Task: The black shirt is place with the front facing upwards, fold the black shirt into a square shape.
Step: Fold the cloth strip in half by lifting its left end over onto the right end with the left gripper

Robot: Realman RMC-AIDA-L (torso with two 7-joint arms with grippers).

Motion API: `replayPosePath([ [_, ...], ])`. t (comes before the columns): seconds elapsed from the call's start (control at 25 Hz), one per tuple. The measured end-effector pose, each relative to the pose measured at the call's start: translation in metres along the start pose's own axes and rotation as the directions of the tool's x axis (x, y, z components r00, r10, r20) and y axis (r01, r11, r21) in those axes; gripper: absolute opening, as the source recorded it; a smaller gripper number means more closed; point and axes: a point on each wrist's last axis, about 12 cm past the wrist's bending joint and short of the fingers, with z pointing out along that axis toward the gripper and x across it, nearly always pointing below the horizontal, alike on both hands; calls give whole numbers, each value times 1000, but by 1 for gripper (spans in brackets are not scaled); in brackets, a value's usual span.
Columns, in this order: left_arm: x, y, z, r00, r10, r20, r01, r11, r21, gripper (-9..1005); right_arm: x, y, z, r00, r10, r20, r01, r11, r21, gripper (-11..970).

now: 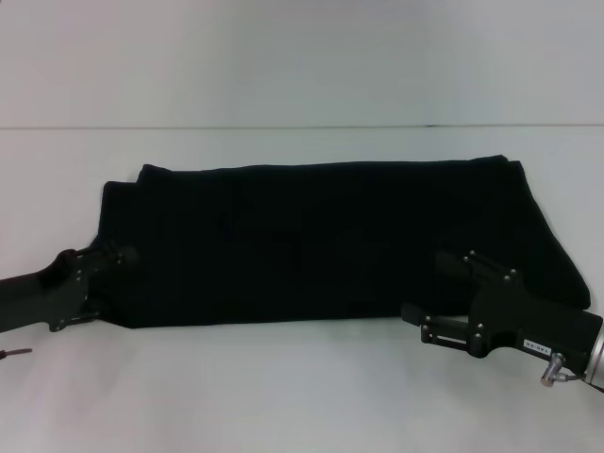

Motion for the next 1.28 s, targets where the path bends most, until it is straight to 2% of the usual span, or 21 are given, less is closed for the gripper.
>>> replayPosePath([
  [1.28,4,4,-1,1000,-11,-2,11,1000,-2,860,0,1,0,1000,4,-1,-4,1000,-4,947],
])
